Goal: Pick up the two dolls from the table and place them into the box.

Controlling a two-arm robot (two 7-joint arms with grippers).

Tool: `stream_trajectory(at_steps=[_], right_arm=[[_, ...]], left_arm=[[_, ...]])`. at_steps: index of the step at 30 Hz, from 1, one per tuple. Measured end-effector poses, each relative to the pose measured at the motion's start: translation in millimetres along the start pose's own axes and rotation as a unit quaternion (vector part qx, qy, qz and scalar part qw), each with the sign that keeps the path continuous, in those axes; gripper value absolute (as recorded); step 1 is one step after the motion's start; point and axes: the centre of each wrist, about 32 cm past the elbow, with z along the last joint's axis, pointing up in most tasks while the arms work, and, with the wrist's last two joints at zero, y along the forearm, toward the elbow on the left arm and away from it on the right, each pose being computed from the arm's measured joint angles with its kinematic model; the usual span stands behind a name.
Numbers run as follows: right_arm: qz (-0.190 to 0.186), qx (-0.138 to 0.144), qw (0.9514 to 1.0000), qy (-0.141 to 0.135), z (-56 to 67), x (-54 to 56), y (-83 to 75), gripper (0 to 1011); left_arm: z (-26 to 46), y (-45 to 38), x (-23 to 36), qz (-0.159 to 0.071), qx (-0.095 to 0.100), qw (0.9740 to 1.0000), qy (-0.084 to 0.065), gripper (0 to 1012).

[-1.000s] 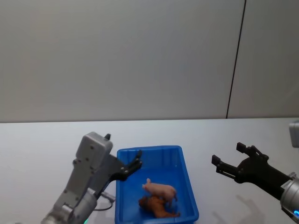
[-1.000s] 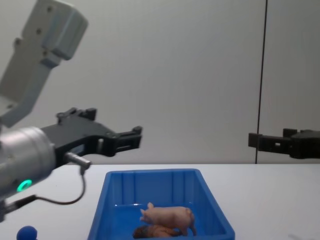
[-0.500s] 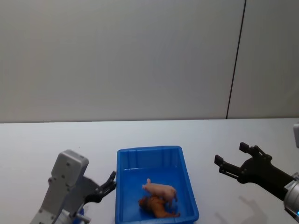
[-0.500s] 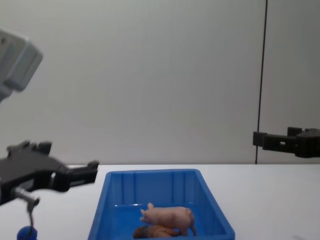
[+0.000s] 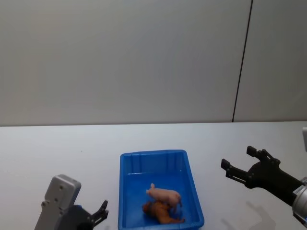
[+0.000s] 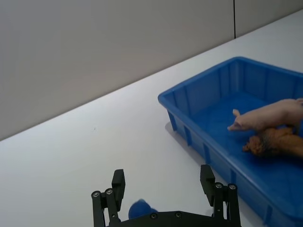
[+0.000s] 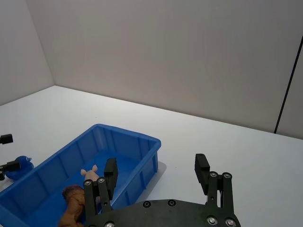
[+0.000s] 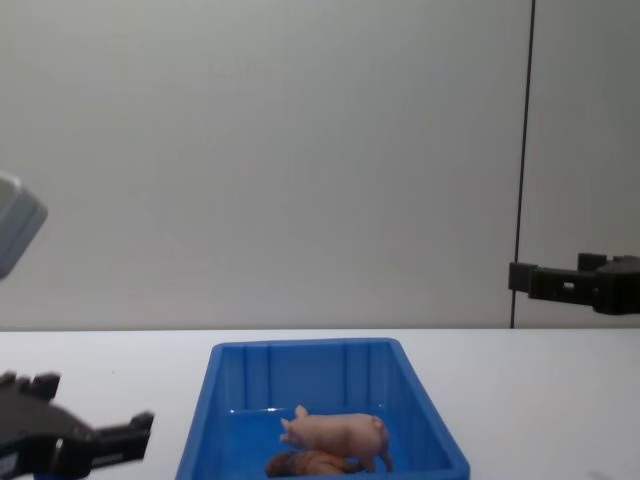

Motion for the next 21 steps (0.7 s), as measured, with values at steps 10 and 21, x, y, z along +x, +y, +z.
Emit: stream_trajectory(at_steps=[10, 21], right_arm=[[0.000, 0.001, 1.0000, 0.000, 0.1, 0.2, -0.4, 1001], [0.000, 0.000, 1.0000, 0.000, 0.0, 0.3, -0.6, 1001]], left_arm=[[-17.4, 5.7, 1.8, 0.006, 0.031, 0.9995, 0.011, 1003], [-29.8, 5.9, 7.2, 0.014, 0.047, 0.9987, 0.015, 1003]])
